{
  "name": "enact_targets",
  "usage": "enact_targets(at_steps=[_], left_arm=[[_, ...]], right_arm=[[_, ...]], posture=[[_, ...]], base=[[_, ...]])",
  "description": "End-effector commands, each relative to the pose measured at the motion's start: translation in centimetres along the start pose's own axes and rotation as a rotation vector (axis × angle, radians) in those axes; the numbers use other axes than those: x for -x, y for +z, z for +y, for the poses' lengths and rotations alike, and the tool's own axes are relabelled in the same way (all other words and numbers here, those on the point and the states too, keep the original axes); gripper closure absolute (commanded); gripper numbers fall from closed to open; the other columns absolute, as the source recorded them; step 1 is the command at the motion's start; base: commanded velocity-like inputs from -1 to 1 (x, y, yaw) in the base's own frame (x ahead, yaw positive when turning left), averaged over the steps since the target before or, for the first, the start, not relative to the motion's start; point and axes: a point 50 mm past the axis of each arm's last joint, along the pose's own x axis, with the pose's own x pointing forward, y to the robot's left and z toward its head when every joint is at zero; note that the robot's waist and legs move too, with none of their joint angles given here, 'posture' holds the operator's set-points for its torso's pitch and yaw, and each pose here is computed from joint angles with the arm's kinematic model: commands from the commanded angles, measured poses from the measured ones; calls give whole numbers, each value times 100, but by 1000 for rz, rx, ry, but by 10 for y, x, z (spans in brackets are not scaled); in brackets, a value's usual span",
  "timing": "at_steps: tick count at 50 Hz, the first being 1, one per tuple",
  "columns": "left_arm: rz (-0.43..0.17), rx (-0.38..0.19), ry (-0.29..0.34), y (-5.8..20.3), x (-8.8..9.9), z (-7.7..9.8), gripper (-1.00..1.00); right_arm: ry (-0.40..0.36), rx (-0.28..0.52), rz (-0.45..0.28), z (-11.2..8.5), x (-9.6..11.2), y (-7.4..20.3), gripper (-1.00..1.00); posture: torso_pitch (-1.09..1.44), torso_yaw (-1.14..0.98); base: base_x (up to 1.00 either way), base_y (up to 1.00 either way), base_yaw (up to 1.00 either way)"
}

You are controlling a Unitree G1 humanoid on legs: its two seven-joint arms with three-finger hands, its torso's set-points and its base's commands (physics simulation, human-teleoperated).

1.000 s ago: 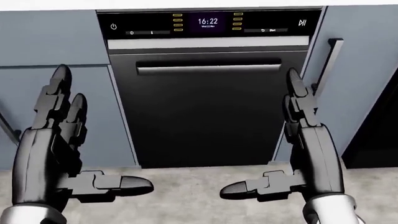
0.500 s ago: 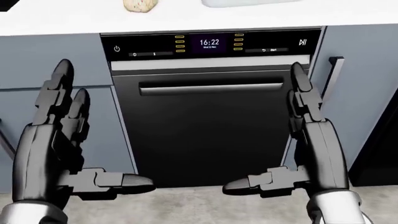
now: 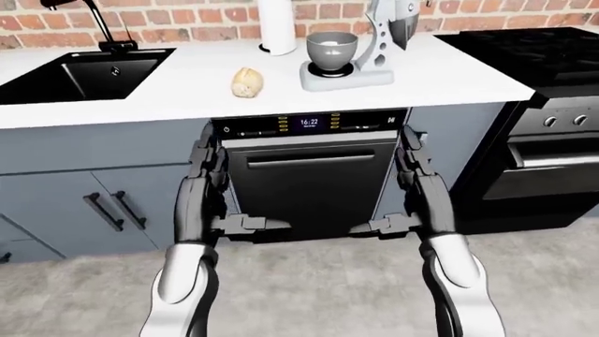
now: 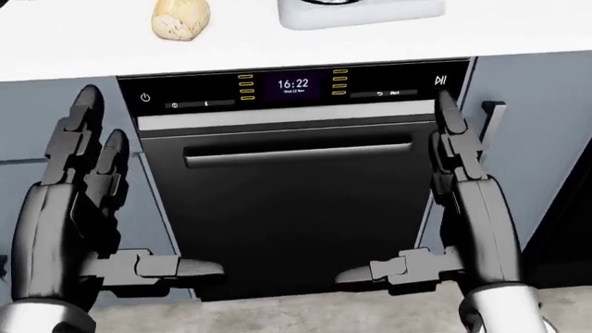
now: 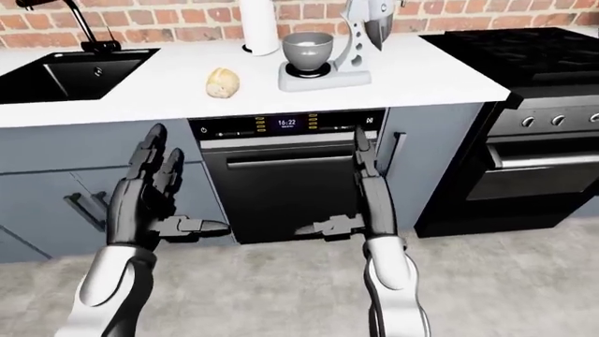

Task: Place the bread in the stand mixer bowl.

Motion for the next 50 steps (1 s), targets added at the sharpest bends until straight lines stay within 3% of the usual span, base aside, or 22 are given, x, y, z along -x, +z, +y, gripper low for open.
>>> enact_targets(at_steps=[1,50], left_arm=[[-72,-6,4,12,0,1,-100],[-99,-1,8,25,9,2,-100]], right_arm=[[2,0,-82,1,0,15,-100],[-36,8,-115,-7,18,28,-100]], posture=[[0,0],[0,0]], base=[[20,0,0],[21,0,0]])
